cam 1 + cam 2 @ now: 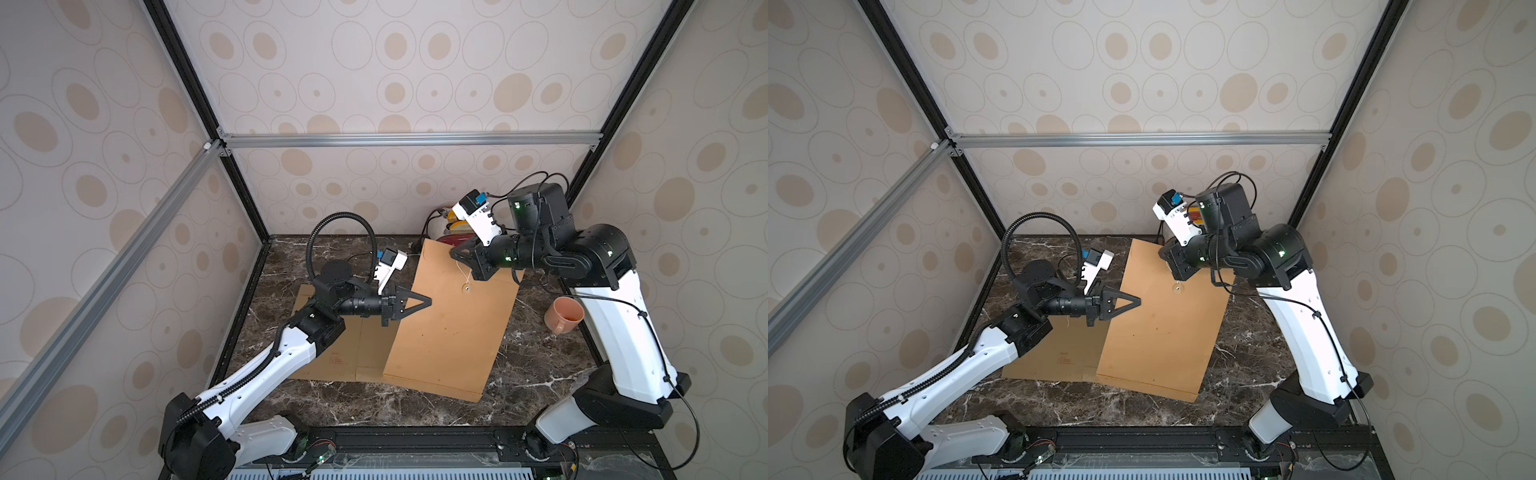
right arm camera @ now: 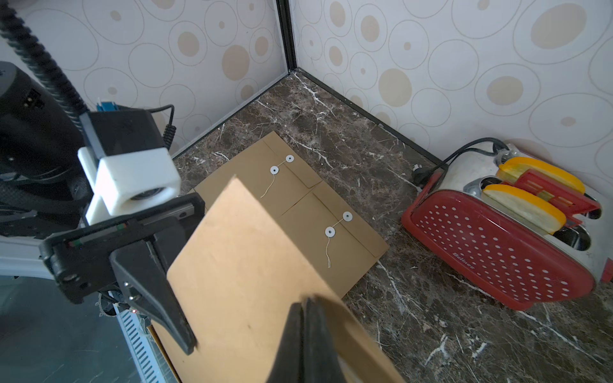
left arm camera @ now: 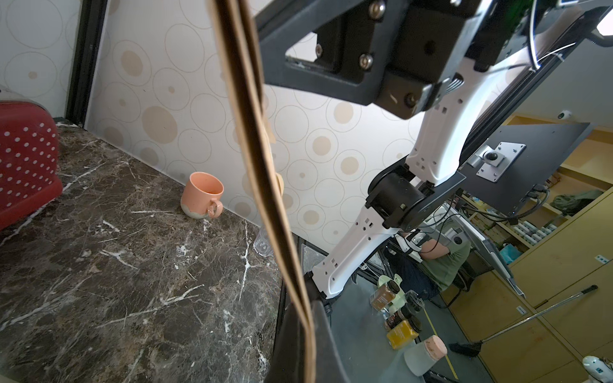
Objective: Close the mouth of the file bag
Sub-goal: Close the file bag.
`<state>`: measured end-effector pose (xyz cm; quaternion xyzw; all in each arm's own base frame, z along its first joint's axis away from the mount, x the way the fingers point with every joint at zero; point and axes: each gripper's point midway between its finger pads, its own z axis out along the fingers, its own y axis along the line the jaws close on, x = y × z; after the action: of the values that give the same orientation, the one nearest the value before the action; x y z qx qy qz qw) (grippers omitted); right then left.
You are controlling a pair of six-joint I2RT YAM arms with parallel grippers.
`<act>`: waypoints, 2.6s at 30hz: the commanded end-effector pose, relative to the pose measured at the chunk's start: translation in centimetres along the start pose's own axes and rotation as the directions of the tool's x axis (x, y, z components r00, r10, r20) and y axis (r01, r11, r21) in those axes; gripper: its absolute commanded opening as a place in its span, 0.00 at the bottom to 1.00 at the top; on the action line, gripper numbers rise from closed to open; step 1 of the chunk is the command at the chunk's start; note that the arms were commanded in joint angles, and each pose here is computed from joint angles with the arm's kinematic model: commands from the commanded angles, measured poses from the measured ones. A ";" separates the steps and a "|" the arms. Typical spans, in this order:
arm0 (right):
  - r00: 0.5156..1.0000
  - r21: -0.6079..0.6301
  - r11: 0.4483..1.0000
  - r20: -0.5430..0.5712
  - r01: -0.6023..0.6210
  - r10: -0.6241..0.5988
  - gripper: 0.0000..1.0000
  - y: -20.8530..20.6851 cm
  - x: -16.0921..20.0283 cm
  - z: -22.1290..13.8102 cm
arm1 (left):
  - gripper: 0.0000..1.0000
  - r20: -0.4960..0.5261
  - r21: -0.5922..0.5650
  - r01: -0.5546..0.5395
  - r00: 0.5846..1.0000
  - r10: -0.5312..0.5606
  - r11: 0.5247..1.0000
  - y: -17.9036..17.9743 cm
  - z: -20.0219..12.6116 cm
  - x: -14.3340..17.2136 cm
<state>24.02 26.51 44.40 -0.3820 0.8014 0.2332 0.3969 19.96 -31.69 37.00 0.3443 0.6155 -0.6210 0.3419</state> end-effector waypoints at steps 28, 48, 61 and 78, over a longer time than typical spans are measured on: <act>0.898 0.010 0.908 0.143 0.419 -0.416 0.25 2.5 2.8 -5.7 | 0.00 0.003 -0.049 -0.112 0.994 0.112 0.993 -0.9 -0.4 -1.3; 0.918 0.024 0.926 0.123 0.377 -0.377 0.35 1.1 4.7 -1.8 | 0.00 0.007 -0.029 -0.115 0.993 0.116 0.993 -1.2 -0.4 -1.3; 0.934 -0.133 0.933 0.176 0.335 -0.311 0.35 3.5 5.1 -0.5 | 0.00 0.016 -0.013 -0.129 0.992 0.129 0.992 -1.8 -0.5 -1.4; 0.953 -0.243 0.924 0.145 0.296 -0.268 0.29 5.1 8.4 -0.6 | 0.00 0.018 -0.013 -0.127 0.992 0.127 0.992 -1.8 -0.5 -1.5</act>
<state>17.28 26.38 38.16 -0.5335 0.6788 0.2912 0.4121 20.27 -31.43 36.17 0.3537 0.6309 -0.5899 0.3591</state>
